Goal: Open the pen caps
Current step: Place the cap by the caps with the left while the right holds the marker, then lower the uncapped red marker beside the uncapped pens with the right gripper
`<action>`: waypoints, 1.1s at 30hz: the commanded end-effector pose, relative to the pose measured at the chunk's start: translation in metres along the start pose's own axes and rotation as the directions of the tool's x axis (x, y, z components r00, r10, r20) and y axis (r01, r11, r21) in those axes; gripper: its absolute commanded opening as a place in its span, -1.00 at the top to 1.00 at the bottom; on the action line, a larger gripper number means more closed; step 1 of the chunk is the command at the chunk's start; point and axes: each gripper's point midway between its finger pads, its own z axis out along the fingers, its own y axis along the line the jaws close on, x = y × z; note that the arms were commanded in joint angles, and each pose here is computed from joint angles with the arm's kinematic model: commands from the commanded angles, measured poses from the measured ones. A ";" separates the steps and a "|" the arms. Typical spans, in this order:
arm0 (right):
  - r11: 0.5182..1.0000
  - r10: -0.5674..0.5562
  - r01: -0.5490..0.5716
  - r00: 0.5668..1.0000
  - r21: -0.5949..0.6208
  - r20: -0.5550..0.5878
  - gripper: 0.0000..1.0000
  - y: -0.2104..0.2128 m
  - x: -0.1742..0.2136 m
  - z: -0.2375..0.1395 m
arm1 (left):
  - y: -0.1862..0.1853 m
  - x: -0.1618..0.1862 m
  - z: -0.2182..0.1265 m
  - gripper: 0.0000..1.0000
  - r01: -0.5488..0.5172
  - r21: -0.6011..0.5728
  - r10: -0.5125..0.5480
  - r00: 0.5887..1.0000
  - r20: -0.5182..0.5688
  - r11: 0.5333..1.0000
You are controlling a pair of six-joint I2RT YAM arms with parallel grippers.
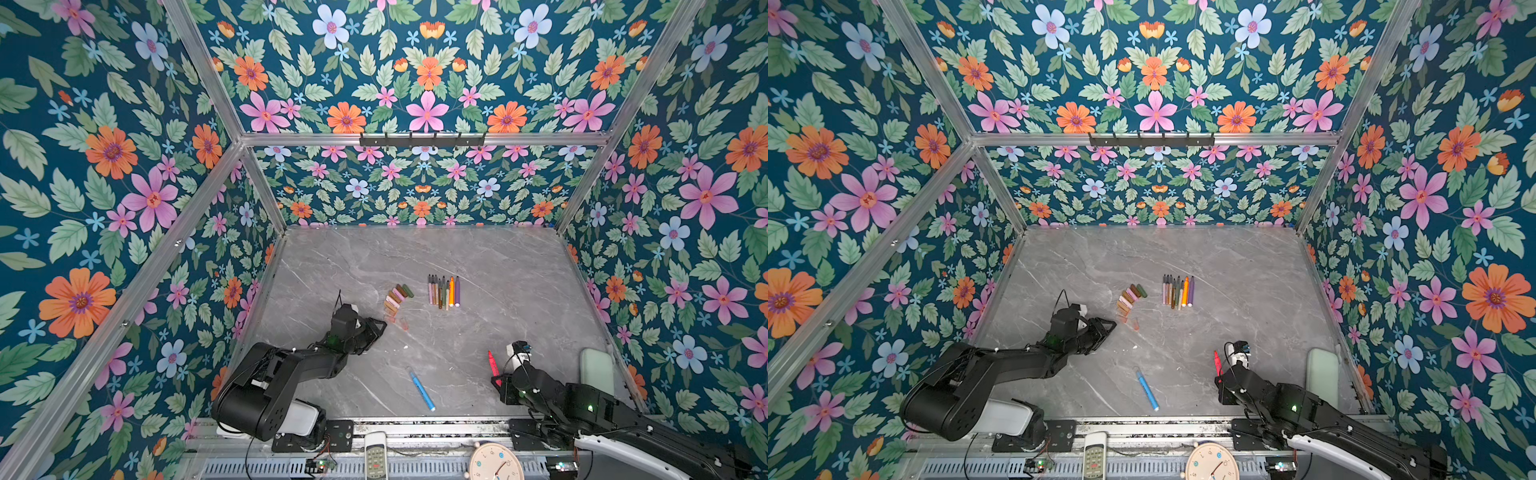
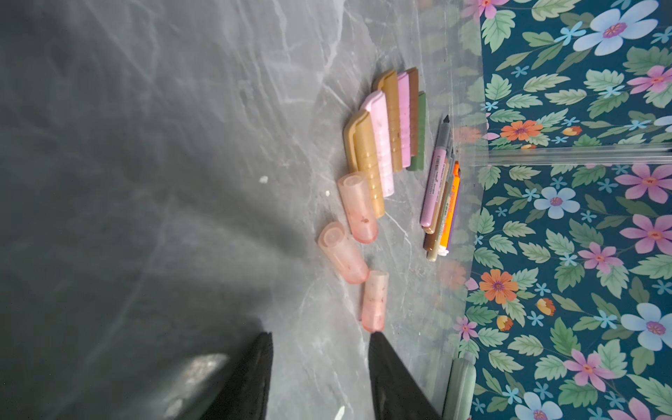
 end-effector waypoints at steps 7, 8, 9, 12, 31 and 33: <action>0.999 0.017 -0.020 0.997 -0.029 -0.072 1.00 0.014 -0.012 0.012 | -0.003 -0.018 -0.030 0.11 -0.381 -0.183 0.386 0.922 -0.009 0.906; 0.999 0.025 -0.027 0.997 -0.031 -0.077 1.00 0.014 -0.015 0.015 | -0.007 -0.023 -0.037 0.11 -0.425 -0.193 0.434 0.901 0.005 0.884; 0.999 0.035 -0.038 0.996 -0.034 -0.083 1.00 0.013 -0.017 0.018 | -0.011 -0.026 -0.043 0.10 -0.464 -0.200 0.476 0.879 0.016 0.863; 0.994 0.086 -0.092 0.992 -0.058 -0.096 1.00 0.012 -0.030 0.027 | -0.007 -0.038 -0.061 0.09 -0.560 -0.279 0.594 0.803 0.051 0.780; 0.976 0.196 -0.203 0.976 -0.074 -0.097 1.00 -0.011 -0.178 0.093 | -0.009 -0.036 -0.071 -1.00 -0.580 -0.250 0.622 0.769 0.145 0.775; 0.978 0.189 -0.196 0.978 -0.069 -0.093 1.00 -0.014 -0.191 0.104 | -0.009 -0.036 -0.072 -1.00 -0.579 -0.250 0.622 0.768 0.154 0.776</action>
